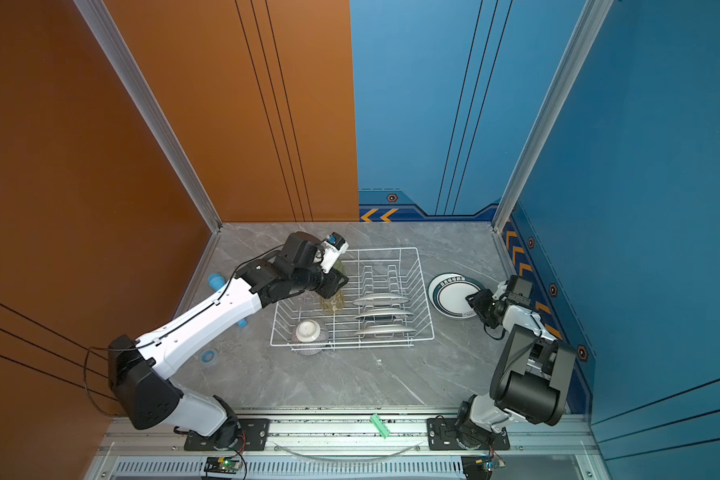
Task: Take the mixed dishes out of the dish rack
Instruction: 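Lower the plate onto the first plate with the right gripper while the left returns, then grip the next white plate in the rack with the left gripper while the right opens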
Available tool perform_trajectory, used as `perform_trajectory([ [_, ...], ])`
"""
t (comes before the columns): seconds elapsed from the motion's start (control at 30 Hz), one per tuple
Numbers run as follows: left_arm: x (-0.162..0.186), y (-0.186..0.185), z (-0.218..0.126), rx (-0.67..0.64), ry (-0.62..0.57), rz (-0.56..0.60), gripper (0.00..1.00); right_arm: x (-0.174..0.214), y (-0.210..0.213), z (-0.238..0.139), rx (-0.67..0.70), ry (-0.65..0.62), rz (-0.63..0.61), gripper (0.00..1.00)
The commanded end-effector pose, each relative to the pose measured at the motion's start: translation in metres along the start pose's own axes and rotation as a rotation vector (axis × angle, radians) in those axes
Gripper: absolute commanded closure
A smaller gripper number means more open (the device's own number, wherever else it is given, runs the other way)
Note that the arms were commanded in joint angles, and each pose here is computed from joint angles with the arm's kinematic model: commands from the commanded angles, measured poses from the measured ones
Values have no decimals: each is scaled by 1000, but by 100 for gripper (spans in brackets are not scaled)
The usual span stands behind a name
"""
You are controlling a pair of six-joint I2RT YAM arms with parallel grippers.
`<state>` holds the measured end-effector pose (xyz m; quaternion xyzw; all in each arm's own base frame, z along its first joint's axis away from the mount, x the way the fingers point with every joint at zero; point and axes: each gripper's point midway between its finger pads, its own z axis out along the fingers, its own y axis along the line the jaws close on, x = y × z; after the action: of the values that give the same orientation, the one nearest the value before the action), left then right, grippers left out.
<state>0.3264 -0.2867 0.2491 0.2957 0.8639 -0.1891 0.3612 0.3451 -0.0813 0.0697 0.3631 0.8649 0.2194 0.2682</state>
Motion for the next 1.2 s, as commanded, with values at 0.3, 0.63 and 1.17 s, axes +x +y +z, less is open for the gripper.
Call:
perform_trajectory([
  [0.3,6,-3,6,-29,41,53,59,2,-1,-3,128,15,-124,40],
  [0.63,15,-6,14,-33,83,82,58,4,-8,3,198,36,-154,31],
  [1.17,26,-53,31,-13,135,412,56,6,59,-57,117,-96,-314,28],
])
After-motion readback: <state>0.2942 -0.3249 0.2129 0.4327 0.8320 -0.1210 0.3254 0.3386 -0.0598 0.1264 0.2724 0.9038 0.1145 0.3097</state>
